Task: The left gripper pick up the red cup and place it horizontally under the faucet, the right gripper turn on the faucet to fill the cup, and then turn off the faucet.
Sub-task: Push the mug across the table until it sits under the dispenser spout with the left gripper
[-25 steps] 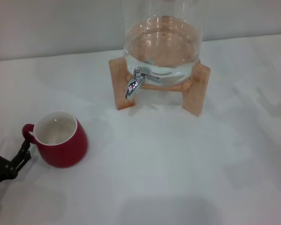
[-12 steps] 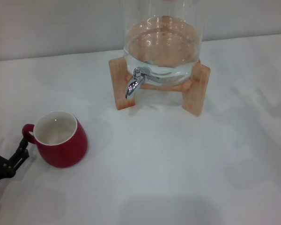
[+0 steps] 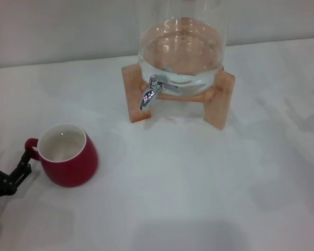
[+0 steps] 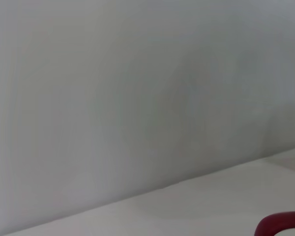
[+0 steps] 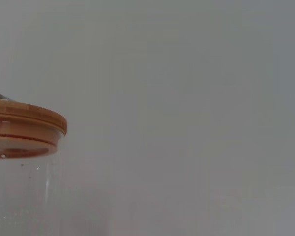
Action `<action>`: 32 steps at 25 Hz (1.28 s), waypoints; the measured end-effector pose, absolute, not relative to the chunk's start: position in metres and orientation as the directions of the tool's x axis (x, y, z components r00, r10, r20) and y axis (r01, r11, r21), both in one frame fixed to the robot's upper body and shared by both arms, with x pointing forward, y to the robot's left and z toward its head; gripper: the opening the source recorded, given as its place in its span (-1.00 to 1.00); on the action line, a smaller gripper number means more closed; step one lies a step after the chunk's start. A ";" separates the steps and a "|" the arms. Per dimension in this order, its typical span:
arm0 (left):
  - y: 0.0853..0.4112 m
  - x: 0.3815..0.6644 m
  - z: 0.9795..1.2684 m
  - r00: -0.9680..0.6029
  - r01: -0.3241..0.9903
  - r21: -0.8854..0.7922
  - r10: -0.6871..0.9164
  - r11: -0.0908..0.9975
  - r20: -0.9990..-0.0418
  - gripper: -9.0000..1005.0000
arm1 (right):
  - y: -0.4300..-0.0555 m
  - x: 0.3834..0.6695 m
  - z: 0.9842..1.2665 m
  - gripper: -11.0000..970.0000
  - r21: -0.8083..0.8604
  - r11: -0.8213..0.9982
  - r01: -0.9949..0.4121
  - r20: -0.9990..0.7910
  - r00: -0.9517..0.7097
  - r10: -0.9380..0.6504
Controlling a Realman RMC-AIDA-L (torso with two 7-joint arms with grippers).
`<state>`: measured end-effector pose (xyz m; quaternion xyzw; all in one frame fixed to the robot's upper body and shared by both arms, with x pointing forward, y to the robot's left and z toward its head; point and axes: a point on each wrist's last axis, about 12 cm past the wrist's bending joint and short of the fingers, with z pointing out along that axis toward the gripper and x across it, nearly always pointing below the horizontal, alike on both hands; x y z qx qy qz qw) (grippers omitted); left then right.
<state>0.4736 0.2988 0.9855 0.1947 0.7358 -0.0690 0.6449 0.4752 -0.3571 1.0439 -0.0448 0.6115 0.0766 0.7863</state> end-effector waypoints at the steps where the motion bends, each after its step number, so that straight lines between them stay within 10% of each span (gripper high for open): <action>1: 0.299 0.474 0.985 -0.095 0.375 0.151 0.200 0.914 -0.975 0.73 | -0.357 0.475 1.044 0.80 0.023 0.984 -0.175 -0.968 0.241 0.066; 32: 0.295 0.480 0.988 -0.076 0.410 0.179 0.229 0.895 -0.971 0.72 | -0.354 0.476 1.045 0.80 0.021 0.981 -0.192 -0.966 0.249 0.070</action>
